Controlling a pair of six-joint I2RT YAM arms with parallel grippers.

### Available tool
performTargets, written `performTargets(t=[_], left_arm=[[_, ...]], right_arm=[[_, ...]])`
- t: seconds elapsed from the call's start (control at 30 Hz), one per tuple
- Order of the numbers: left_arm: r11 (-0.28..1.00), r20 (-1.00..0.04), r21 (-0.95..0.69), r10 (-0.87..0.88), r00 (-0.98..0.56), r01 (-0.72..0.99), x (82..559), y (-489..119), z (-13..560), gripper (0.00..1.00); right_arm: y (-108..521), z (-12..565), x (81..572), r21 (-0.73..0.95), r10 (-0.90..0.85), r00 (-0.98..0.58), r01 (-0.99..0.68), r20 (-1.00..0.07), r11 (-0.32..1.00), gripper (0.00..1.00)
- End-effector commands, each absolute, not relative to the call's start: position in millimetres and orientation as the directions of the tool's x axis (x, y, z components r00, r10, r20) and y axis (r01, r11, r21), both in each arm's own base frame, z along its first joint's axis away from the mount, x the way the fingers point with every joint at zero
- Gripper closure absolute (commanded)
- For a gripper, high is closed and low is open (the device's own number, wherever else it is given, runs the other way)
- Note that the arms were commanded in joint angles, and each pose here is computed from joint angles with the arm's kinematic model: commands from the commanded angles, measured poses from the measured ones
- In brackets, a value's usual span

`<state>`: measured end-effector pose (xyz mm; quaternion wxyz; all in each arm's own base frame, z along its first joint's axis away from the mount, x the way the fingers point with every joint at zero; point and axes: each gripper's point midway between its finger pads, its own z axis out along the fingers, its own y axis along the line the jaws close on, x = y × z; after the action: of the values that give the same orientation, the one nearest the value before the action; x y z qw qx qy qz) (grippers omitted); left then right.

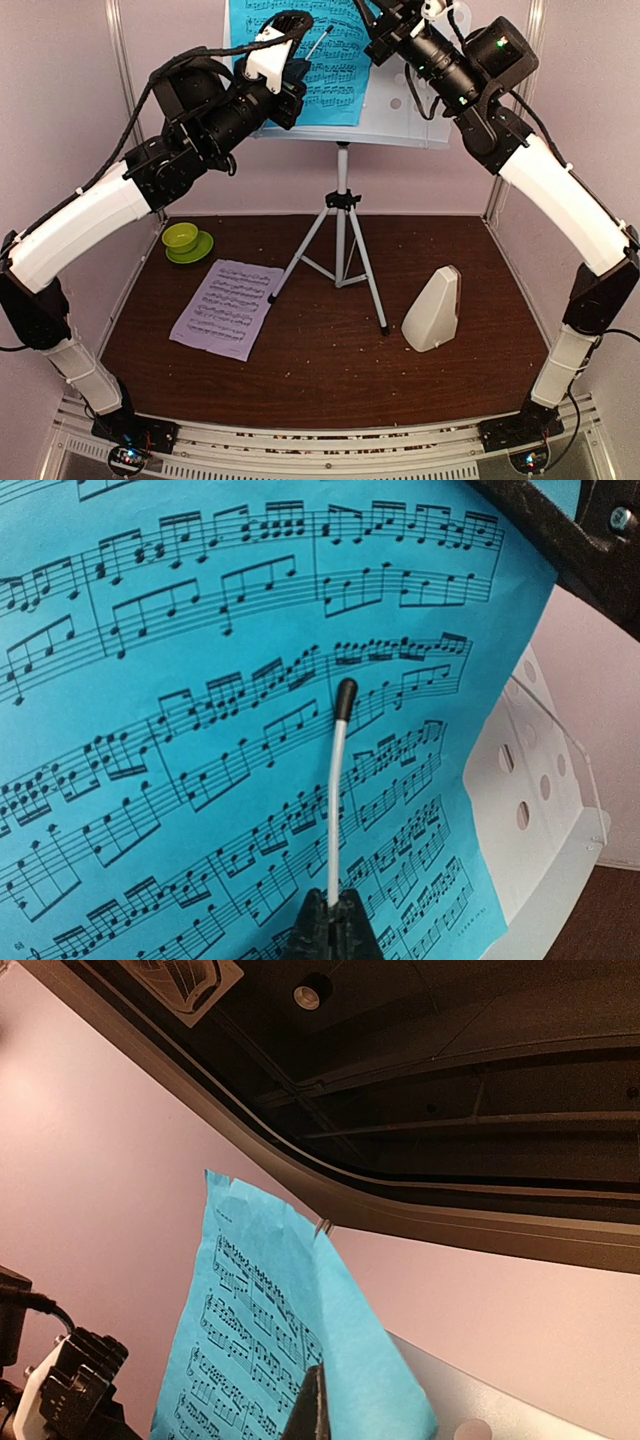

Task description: Set up the instrument practice props

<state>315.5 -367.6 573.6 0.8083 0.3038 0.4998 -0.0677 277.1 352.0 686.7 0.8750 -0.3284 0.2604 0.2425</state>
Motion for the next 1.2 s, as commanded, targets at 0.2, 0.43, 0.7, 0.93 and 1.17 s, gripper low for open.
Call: performTargets(t=[0.2,0.43,0.7,0.93,1.17], left_arm=[[0.824,-0.817,0.410,0.140,0.560,0.392,301.3,-352.4,607.9,1.00],[0.826,-0.817,0.413,0.148,0.558,0.385,302.9,-352.6,606.5,1.00],[0.829,-0.820,0.406,0.145,0.553,0.384,304.3,-352.9,607.3,0.94],[0.819,-0.819,0.415,0.147,0.555,0.396,302.9,-356.7,607.0,0.56],[0.813,-0.814,0.427,0.154,0.560,0.396,299.3,-358.0,607.7,0.45]], right_arm=[[355.6,693.7,274.3,-0.406,0.324,0.732,-0.627,-0.600,0.664,1.00],[361.5,687.6,274.1,-0.408,0.324,0.721,-0.639,-0.612,0.652,1.00],[360.1,689.7,273.9,-0.402,0.330,0.725,-0.635,-0.605,0.660,1.00],[360.1,689.9,275.0,-0.394,0.336,0.723,-0.637,-0.604,0.662,1.00],[358.1,690.0,276.7,-0.379,0.339,0.721,-0.635,-0.604,0.674,0.92]])
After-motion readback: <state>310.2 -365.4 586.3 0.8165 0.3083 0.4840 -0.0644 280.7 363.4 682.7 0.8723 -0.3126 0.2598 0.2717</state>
